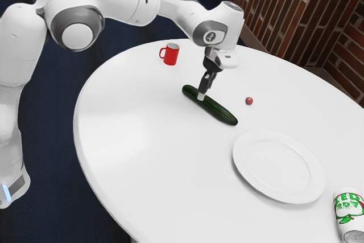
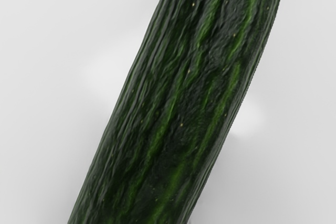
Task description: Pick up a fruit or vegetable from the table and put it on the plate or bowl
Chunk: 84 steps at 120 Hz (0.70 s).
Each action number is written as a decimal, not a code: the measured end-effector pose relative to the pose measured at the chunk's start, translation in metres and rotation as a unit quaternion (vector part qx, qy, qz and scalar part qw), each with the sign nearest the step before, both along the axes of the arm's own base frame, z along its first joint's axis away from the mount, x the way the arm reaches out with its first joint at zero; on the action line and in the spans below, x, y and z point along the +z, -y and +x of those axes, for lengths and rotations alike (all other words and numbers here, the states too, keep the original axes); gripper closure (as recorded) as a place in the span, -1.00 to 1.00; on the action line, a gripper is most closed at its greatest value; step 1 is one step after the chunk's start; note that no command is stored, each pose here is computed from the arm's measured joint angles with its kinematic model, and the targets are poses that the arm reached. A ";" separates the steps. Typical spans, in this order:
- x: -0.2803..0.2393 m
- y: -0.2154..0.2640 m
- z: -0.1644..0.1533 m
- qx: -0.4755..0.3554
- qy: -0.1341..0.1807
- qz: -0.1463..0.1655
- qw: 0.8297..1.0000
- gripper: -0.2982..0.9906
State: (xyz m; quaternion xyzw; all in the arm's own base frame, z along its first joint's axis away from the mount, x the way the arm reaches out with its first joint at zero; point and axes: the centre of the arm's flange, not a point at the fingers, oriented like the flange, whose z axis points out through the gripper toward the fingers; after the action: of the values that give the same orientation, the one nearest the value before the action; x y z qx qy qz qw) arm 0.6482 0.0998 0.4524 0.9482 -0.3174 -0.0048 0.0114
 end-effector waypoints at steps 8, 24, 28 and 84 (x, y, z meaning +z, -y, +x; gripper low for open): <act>-0.003 0.000 0.001 -0.001 -0.001 -0.001 1.000 -0.54; -0.014 -0.001 0.003 -0.003 -0.008 -0.002 1.000 -0.54; -0.017 -0.001 0.004 -0.004 -0.010 -0.002 1.000 -0.54; -0.043 -0.006 0.008 -0.005 -0.023 -0.005 1.000 -0.54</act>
State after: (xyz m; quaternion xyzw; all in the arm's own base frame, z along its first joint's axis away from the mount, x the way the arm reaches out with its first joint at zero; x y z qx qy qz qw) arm 0.6561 0.1060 0.4095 0.9461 -0.3220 -0.0255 0.0236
